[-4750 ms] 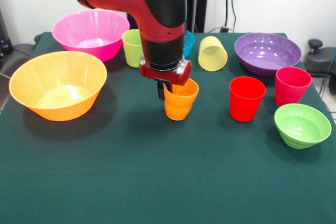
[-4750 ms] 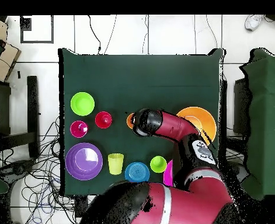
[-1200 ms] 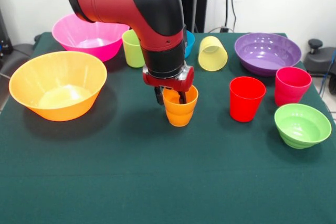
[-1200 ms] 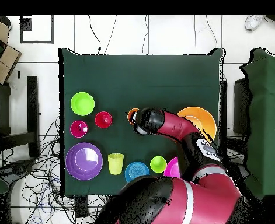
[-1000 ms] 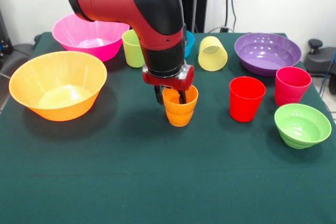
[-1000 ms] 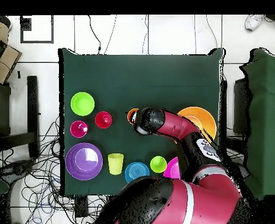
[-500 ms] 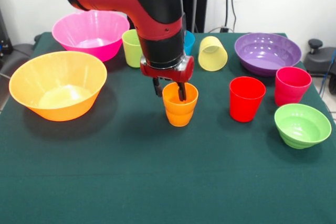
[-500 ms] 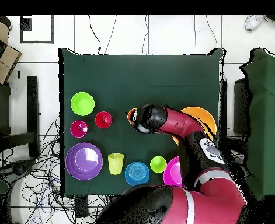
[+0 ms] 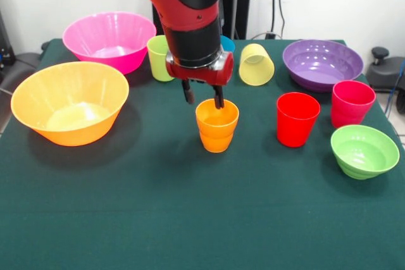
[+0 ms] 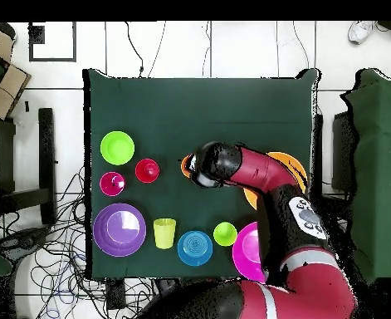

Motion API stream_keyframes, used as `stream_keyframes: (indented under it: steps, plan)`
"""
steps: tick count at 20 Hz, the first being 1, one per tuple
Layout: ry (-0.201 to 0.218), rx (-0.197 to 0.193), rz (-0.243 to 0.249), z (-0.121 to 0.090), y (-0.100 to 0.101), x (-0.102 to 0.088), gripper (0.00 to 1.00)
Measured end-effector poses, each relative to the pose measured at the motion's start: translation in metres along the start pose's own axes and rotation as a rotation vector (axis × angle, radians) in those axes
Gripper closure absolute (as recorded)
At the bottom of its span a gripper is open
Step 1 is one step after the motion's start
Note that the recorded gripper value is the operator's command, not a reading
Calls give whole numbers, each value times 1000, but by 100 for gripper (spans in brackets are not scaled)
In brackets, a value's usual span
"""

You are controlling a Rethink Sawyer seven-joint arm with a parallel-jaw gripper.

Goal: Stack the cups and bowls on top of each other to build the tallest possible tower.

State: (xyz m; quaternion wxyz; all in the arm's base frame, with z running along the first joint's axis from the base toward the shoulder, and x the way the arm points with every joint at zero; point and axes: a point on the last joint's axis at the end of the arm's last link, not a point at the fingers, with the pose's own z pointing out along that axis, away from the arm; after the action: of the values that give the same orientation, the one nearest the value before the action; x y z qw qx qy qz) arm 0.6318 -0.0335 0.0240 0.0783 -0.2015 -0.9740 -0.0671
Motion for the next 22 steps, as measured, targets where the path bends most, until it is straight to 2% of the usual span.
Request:
stream_keyframes:
  steps: [8, 14, 22]
  plan:
    - [16, 9, -7, -33, 3, -5, 0]
    - [35, 23, -19, -63, 9, -1, 0]
    - [37, 33, -36, -85, 21, 3, 0]
